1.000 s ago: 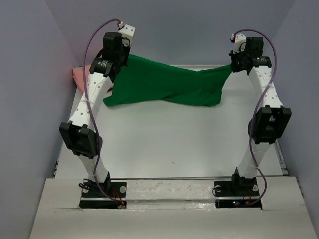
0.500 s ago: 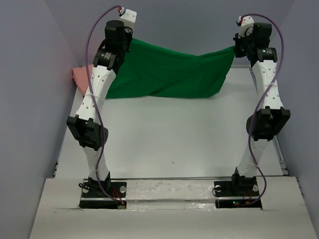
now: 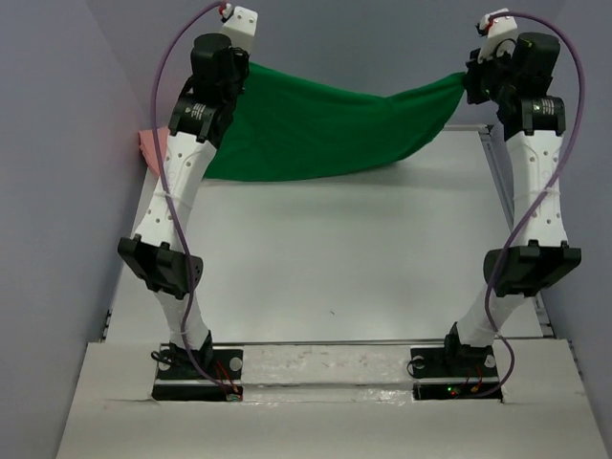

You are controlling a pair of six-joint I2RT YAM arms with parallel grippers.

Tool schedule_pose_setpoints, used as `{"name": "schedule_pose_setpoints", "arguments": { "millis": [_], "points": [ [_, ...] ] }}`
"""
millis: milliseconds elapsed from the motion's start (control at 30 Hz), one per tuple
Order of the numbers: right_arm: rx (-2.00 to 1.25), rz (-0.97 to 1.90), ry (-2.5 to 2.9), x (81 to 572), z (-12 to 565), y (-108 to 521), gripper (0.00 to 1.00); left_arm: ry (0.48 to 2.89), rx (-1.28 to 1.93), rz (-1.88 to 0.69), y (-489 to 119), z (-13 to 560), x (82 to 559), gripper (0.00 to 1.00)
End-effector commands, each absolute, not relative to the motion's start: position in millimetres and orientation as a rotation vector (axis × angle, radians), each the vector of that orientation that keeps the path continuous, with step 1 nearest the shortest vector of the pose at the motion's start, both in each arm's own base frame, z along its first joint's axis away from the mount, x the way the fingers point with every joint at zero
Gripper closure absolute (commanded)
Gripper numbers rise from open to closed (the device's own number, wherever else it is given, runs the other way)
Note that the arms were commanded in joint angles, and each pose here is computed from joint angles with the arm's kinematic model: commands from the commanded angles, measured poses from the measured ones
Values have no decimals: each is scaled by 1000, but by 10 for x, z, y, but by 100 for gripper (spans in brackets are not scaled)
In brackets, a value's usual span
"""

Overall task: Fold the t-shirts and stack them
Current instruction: Flatten out the tshirt

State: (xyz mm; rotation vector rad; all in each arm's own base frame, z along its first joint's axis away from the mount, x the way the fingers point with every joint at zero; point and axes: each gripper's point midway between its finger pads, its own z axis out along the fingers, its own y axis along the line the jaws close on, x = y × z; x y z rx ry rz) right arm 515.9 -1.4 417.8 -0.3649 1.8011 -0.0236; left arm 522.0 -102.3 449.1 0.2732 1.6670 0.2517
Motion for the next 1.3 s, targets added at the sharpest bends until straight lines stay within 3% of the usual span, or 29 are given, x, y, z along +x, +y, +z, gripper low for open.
{"name": "schedule_pose_setpoints", "arguments": {
  "millis": [0,167,300,567,800,1067,1233,1267],
  "points": [
    [-364,-2,1634,4572,4880,79,100,1486,172,263,-782,5347,4583,100],
    [-381,23,1625,4092,4947,162,100,1508,213,285,-683,5235,4263,100],
    [-410,88,1739,3888,4445,242,100,1550,289,235,-640,5005,3968,100],
    [-442,223,1917,3361,3620,406,100,1760,445,118,-644,3883,3586,100],
    [-459,262,1994,3080,3218,449,100,1838,590,-6,-790,3393,3315,100],
    [-419,335,2104,3555,2594,452,100,2044,629,-61,-968,2524,3837,100],
    [-402,322,2134,4120,2428,379,100,2072,630,-64,-1100,2467,4406,100],
    [-396,311,2125,4336,2433,353,100,2033,621,-64,-1139,2681,4556,100]
  ]
}}
